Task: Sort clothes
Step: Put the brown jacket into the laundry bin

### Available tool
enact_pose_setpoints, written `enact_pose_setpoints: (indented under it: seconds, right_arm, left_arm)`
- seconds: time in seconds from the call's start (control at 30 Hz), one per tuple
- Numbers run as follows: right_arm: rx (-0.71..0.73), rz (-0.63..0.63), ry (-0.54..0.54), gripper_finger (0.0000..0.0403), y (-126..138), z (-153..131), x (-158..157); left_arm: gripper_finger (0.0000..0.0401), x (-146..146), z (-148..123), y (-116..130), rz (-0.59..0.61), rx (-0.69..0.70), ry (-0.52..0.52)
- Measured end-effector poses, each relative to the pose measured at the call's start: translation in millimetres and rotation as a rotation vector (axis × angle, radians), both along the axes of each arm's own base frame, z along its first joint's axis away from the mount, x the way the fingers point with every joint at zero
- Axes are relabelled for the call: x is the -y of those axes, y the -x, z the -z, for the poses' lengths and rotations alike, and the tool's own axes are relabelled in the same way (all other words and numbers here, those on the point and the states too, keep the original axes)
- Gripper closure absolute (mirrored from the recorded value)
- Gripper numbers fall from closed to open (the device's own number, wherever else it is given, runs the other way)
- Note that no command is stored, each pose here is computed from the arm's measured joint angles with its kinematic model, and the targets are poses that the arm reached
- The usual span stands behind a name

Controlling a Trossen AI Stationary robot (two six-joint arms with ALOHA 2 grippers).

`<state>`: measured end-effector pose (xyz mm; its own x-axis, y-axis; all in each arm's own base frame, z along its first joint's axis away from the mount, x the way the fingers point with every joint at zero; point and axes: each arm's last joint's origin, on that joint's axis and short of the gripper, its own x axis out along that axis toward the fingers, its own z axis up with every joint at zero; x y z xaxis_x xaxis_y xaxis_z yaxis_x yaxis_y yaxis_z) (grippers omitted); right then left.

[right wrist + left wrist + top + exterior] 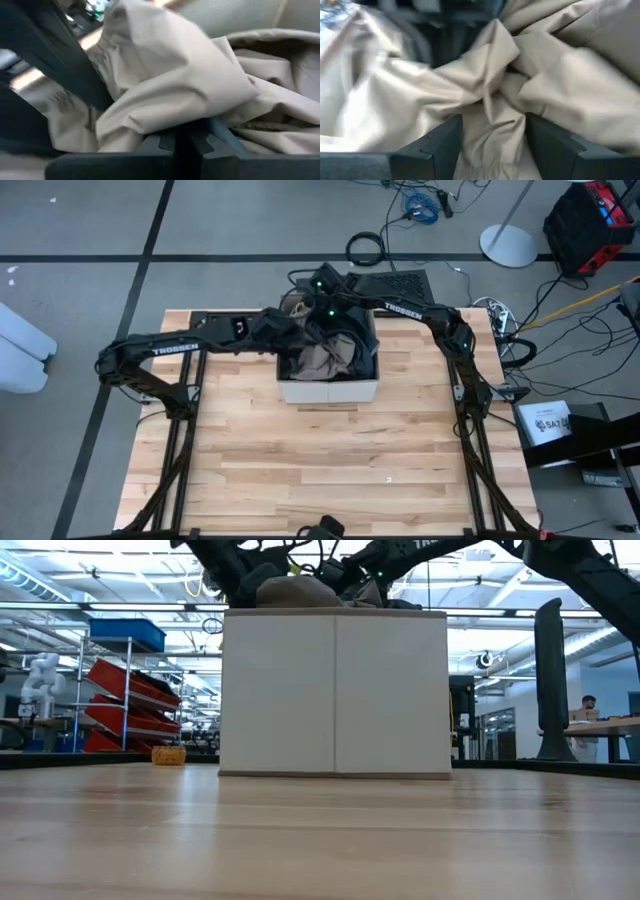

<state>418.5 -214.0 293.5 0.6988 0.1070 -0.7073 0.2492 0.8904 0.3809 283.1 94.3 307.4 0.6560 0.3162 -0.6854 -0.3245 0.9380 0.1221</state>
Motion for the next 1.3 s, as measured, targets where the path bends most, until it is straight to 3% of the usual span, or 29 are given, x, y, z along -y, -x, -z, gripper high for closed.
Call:
enact_pose_setpoints:
  seconds: [0.2, 0.43, 0.57, 0.73, 0.93, 1.1, 1.3]
  right_arm:
    - [-0.071, 0.020, 0.022, 0.0403, 4.5, 3.6, -0.4]
    - [-0.167, 0.043, -0.036, 0.0403, 14.7, 22.8, 4.5]
    - [-0.196, 0.071, -0.055, 0.0403, 17.0, 49.0, 6.1]
    - [-0.201, 0.170, 0.028, 0.0403, 9.4, 73.1, -0.3]
    - [-0.199, 0.312, 0.045, 0.0403, 8.0, 90.7, -1.8]
    - [-0.207, 0.366, 0.013, 0.0403, 10.2, 94.7, -0.1]
    - [-0.170, 0.397, 0.006, 0.0403, 3.3, 89.5, -8.1]
  left_arm:
    - [0.0177, 0.4, -27.6, 8.8, -0.027, 0.007, -0.108]
    - [0.0177, 11.9, -70.7, 54.2, -0.077, 0.111, -0.252]
    - [0.0177, 21.8, -85.6, 83.4, -0.079, 0.209, -0.245]
    - [0.0177, 28.4, -82.7, 100.3, -0.073, 0.251, -0.215]
    - [0.0177, 28.2, -61.2, 94.7, -0.052, 0.282, -0.179]
    - [0.0177, 36.0, -38.9, 72.7, 0.183, 0.502, -0.075]
    - [0.0177, 29.7, -8.1, 40.0, 0.073, 0.719, -0.122]
